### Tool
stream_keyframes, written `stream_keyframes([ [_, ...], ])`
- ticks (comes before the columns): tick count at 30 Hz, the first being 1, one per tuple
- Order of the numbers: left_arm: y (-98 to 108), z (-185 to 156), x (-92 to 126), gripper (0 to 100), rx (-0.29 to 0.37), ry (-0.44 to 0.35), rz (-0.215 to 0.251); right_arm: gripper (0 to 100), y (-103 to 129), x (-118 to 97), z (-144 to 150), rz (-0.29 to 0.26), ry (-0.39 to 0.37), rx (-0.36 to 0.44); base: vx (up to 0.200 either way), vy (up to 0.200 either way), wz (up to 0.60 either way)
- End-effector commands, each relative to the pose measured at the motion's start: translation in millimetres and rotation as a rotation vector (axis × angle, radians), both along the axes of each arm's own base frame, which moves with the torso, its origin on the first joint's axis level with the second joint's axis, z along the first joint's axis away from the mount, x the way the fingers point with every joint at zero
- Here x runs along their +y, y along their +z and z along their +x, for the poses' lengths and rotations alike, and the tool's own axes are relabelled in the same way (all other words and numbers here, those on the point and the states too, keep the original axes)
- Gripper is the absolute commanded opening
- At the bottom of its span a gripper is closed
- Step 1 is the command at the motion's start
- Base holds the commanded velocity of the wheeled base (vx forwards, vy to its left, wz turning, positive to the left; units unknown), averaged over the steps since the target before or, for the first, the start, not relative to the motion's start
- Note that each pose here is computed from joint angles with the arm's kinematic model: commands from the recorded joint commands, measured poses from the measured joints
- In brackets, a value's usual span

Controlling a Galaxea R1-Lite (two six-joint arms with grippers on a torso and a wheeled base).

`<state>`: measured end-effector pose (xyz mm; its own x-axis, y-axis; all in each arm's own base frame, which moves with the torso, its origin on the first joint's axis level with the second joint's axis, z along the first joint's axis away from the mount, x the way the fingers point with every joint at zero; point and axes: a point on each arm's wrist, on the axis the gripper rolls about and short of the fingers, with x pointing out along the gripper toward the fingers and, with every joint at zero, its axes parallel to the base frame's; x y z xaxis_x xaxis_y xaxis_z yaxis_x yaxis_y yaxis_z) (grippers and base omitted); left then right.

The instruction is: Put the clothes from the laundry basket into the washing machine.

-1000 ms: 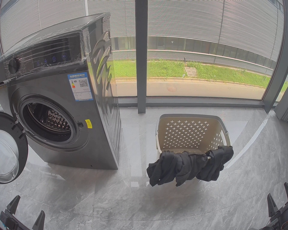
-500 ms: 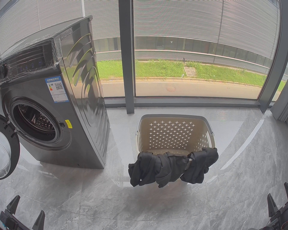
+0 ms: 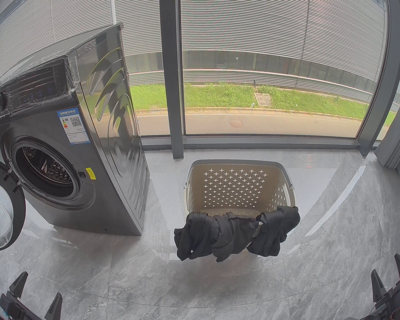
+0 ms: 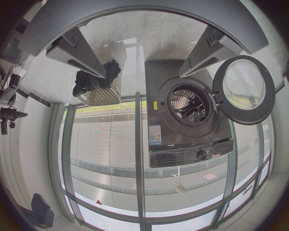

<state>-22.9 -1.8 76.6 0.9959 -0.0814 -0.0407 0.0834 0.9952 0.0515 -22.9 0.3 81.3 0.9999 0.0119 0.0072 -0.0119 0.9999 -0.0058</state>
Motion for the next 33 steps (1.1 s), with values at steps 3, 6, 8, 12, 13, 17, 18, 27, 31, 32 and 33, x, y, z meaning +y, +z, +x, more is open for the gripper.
stream_keyframes([
  [3,-5.2,0.0,0.0,100,-0.001,0.002,0.0,100,-4.8,0.0,0.0,0.0,0.0,0.0,0.0,-0.2,0.0],
  [6,-5.2,0.0,0.0,100,-0.001,0.0,0.0,100,-5.2,0.0,0.1,0.0,0.0,0.001,0.0,-0.2,0.0],
  [8,-5.4,0.0,0.0,100,0.001,0.0,0.0,100,-4.8,0.0,0.0,0.0,0.0,0.0,0.0,-0.2,0.0],
  [12,-5.4,0.0,0.0,100,0.001,0.0,0.0,100,-4.8,0.0,0.0,0.0,0.0,0.0,0.0,-0.2,0.0],
  [13,-5.2,0.0,0.0,100,-0.001,0.0,0.0,100,-4.8,0.0,0.0,0.0,0.0,0.0,0.0,-0.2,0.0],
  [17,-5.4,0.0,0.0,100,0.001,0.0,0.0,100,-4.8,0.0,0.0,0.0,0.0,0.0,0.0,-0.05,0.0],
  [18,-5.4,0.0,0.0,100,0.001,0.0,0.0,100,-4.8,0.0,0.0,0.0,0.0,0.0,0.0,0.0,0.0],
  [27,-5.4,0.0,0.0,100,0.001,0.0,0.0,100,-5.2,0.0,0.1,0.0,0.0,0.001,0.0,0.0,0.0],
  [31,-5.2,0.0,0.0,100,-0.001,0.0,0.0,100,-4.8,0.0,0.0,0.0,0.0,0.0,0.0,0.0,0.0],
  [32,-5.4,0.0,0.0,100,0.001,0.0,0.0,100,-4.8,0.0,0.0,0.0,0.0,0.0,0.0,0.0,0.0],
  [33,-5.4,0.0,0.0,100,0.001,0.0,0.0,100,-4.8,0.0,0.0,0.0,0.0,0.0,0.0,0.0,0.0],
])
